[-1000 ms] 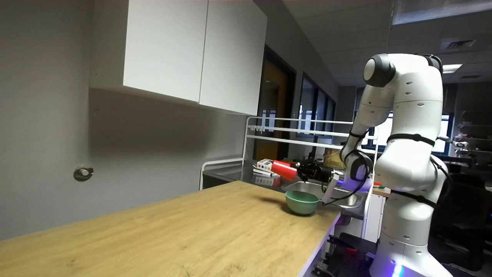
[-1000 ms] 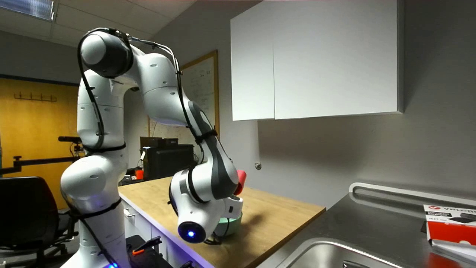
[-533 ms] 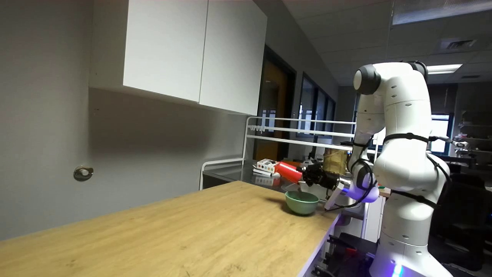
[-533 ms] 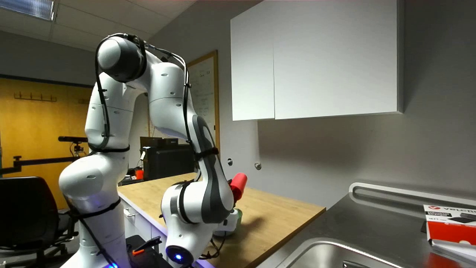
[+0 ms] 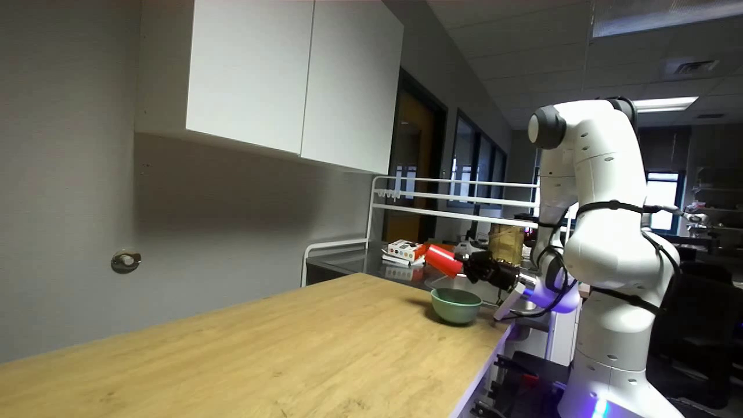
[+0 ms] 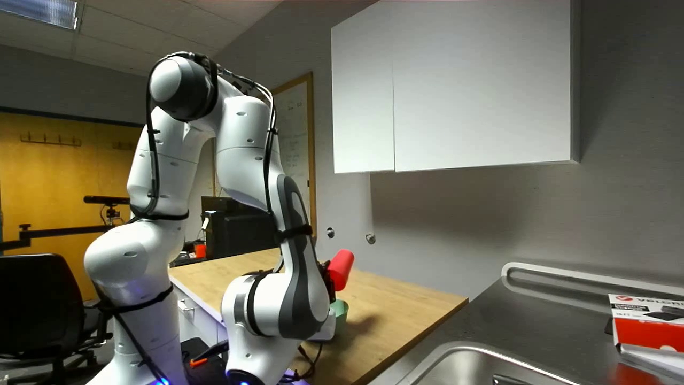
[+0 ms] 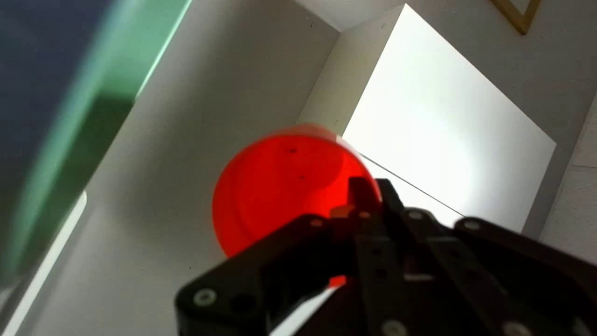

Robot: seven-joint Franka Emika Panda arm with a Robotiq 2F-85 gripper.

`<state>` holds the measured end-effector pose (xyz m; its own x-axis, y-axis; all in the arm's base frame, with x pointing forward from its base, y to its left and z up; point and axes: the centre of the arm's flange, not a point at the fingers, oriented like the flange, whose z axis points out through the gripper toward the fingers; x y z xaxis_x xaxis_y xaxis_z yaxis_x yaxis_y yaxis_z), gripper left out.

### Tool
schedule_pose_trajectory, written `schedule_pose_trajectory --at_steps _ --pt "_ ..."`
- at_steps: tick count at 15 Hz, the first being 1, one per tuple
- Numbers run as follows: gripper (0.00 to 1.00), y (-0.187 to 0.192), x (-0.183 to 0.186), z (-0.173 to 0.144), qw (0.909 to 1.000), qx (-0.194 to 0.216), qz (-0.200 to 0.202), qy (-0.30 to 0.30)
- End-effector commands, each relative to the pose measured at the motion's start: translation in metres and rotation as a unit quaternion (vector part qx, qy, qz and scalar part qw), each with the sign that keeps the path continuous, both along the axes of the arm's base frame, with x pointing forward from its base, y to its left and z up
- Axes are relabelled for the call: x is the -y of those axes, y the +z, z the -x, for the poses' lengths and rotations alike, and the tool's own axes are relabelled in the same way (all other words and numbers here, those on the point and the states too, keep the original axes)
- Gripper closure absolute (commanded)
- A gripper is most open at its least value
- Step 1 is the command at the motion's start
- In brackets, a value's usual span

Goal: Pour the contents in the cup into the bowl

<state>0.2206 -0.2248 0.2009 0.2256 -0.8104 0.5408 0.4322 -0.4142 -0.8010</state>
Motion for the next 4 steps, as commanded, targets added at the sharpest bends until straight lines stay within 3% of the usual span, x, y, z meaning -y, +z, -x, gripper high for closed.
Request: schedule_pose_trajectory --at_steps 1,4 --pt "0.98 0.0358 -0.0592 0.0298 0.9998 0.011 0.014 -0.005" --pt "0.98 0.0375 -0.0582 0.0320 0.9998 0.011 0.018 -0.005"
